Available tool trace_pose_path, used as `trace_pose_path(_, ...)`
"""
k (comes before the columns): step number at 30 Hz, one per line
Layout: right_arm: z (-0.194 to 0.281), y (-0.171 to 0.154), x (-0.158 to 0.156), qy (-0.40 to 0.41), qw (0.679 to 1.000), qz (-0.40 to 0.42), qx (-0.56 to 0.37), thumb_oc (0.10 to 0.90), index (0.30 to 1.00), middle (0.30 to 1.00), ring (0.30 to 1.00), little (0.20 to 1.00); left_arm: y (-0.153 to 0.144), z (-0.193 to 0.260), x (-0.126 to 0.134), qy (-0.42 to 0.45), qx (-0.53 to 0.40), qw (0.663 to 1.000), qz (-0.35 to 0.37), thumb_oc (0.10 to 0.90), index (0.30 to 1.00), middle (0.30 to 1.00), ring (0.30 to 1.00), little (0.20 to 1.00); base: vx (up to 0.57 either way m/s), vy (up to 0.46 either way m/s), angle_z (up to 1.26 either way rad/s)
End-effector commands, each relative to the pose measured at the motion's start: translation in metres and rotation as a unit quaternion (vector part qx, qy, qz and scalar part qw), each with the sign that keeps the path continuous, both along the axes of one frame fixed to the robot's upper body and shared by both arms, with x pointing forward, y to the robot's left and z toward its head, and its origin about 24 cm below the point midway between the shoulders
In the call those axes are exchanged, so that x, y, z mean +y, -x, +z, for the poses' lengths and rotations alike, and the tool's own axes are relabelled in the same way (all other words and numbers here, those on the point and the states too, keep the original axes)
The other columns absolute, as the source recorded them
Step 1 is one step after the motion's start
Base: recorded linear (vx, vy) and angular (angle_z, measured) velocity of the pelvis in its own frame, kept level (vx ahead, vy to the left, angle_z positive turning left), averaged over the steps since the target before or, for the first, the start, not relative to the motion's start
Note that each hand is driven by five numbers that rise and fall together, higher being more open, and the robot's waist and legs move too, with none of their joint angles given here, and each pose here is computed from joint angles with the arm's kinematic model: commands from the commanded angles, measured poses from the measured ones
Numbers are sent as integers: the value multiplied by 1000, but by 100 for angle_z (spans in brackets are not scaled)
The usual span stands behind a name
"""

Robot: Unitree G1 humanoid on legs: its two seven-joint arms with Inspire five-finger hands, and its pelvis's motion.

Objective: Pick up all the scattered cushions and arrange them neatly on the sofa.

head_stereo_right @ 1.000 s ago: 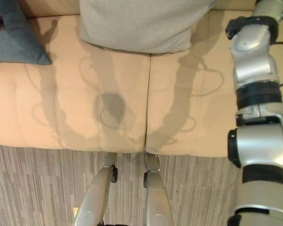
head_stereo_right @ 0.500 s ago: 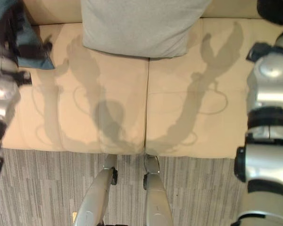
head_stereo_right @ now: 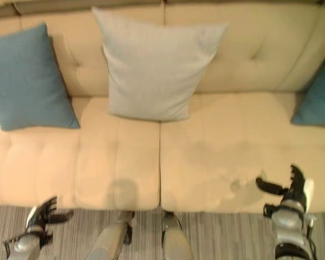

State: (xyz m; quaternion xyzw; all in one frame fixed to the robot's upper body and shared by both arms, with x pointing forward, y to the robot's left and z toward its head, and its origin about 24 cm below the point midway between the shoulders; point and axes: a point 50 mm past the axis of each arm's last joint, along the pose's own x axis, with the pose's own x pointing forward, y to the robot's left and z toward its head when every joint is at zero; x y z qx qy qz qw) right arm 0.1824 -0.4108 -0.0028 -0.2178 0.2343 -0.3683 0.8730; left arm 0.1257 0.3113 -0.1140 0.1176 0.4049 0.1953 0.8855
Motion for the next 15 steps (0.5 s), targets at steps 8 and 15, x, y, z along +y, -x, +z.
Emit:
trace_pose_path(8, -68, 119, -5, -82, 965, -102, 226, 800, 900, 900, 900, 900, 32, -29, -34, -25, 128, 984, -122, 800, 900, 900, 900, 900, -221, -146, 29)
trace_pose_path(15, -102, 137, 32, -163, 951, -116, 237, 800, 900, 900, 900, 900, 32, -38, -60, 10, 136, 982, -134, 800, 900, 900, 900, 900, -320, 6, 39)
